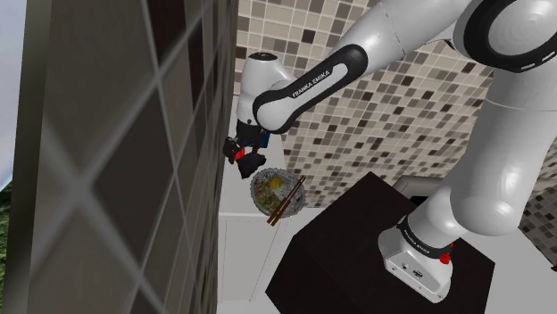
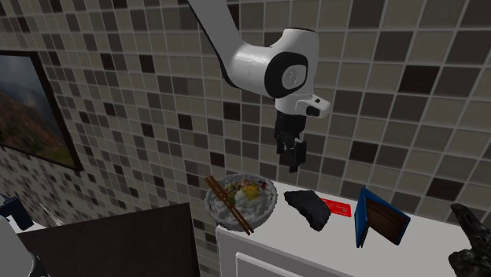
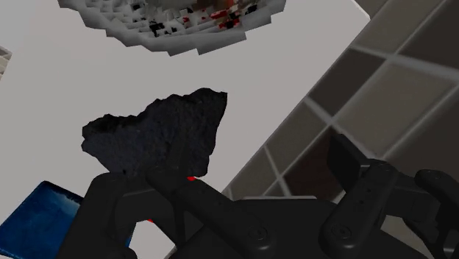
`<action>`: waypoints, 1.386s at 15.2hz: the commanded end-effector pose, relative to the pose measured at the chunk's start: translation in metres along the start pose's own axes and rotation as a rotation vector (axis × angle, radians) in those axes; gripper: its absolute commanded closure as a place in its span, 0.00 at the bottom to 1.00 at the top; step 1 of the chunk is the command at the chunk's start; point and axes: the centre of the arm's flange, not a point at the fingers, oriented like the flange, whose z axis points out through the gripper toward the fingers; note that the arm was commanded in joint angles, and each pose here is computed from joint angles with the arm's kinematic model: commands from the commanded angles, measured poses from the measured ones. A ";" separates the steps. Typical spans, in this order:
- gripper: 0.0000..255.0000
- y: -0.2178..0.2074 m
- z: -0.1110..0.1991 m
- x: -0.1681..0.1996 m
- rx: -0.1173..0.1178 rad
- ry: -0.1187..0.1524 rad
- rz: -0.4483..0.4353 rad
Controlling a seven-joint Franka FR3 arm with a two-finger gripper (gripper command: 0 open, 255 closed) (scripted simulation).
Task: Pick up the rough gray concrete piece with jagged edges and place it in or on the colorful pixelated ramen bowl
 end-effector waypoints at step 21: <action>1.00 -0.008 -0.001 0.001 0.036 0.040 0.004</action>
